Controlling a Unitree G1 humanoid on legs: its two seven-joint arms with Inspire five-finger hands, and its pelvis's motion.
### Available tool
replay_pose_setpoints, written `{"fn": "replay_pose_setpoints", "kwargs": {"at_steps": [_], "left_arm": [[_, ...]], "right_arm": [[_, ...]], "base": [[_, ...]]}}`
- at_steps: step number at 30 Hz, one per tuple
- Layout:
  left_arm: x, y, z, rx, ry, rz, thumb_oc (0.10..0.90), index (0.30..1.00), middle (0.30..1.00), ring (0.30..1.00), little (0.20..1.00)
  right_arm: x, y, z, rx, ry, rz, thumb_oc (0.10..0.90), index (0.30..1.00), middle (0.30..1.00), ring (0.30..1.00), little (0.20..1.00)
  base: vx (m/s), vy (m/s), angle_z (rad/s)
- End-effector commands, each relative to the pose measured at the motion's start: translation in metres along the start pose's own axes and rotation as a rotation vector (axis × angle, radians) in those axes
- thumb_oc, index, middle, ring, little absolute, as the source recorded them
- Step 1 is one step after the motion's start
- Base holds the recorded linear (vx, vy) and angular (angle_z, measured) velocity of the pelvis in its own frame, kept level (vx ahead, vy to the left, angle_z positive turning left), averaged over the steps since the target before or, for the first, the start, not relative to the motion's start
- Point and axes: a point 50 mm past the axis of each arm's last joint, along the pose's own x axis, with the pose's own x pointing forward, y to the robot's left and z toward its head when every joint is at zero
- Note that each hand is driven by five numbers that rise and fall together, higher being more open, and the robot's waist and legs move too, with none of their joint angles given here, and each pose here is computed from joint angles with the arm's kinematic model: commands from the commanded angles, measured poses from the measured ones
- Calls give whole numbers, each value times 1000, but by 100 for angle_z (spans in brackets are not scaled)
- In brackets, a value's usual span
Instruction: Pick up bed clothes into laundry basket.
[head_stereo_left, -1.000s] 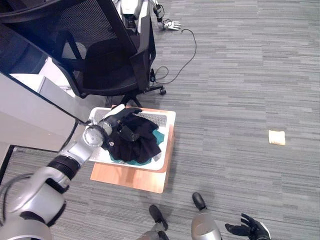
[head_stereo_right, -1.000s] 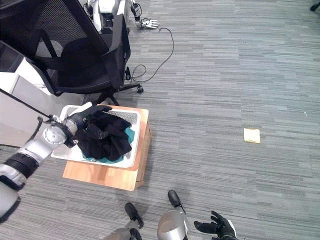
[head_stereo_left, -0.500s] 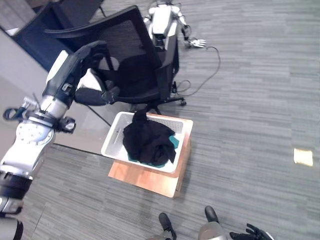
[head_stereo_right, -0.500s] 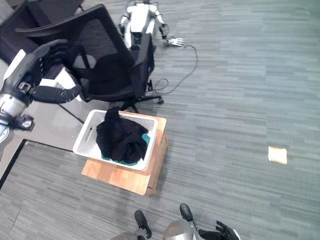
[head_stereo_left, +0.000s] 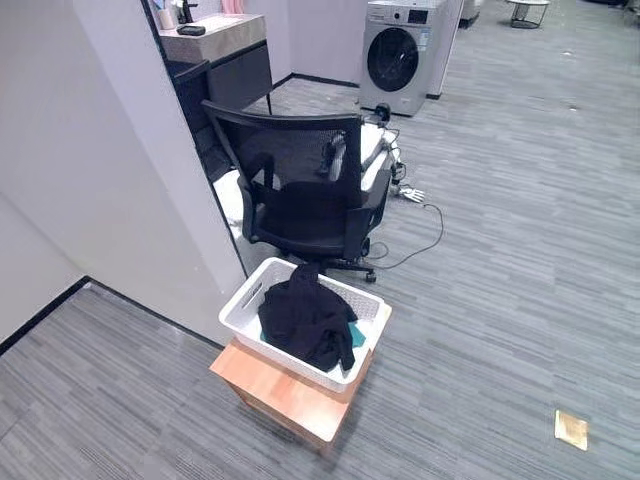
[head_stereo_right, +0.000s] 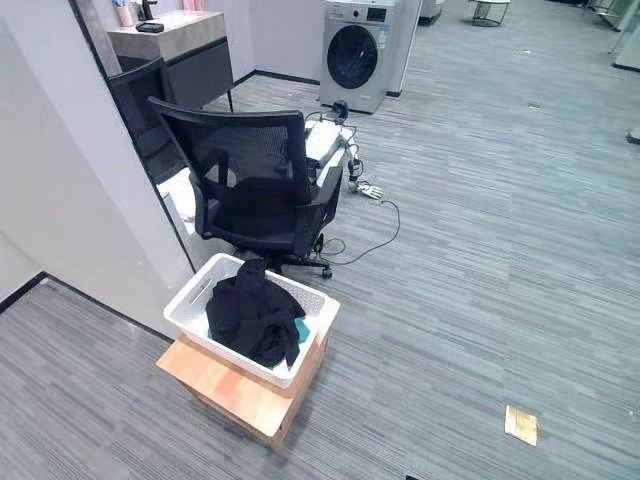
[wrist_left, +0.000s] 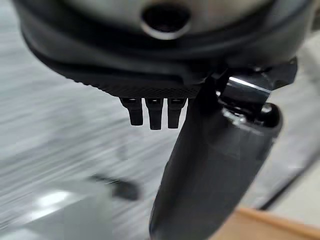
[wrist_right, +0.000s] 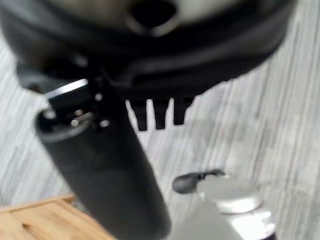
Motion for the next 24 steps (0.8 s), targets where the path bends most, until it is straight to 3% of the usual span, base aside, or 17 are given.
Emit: {"fn": "replay_pose_setpoints", "kwargs": {"at_steps": [1,4,7,12,15,18,24], "left_arm": [[1,-33,75,67,-246,-102,800,900,900,900,900],[2,-38,56,98,-189,-111,800,900,900,900,900],[-1,-51,79,155,-268,-146,800,900,900,900,900],[-12,-66,134,119,-456,-156,800,900,900,900,900],[-13,-65,140,88,-473,-139,800,900,900,900,900],[-2,-38,110,4,-344,-4,800,900,900,900,900],[3,0,73,30,-209,101,800,900,900,900,900]], "right_arm": [[3,-6,20,-35,-47,-36,800,900,900,900,900],[3,11,12,-133,-17,17,800,900,900,900,900],[3,25,22,-177,-54,52,800,900,900,900,900],[1,52,48,-229,-189,121,800,900,900,900,900],[0,53,68,-274,-258,114,800,900,900,900,900],[3,35,76,-266,-257,54,800,900,900,900,900],[4,25,52,-162,-179,18,800,900,900,900,900]], "base": [[2,12,-5],[-63,12,0],[-254,-33,33],[-216,-108,210],[-536,-271,210],[-450,-94,113],[-267,-12,125]]}}
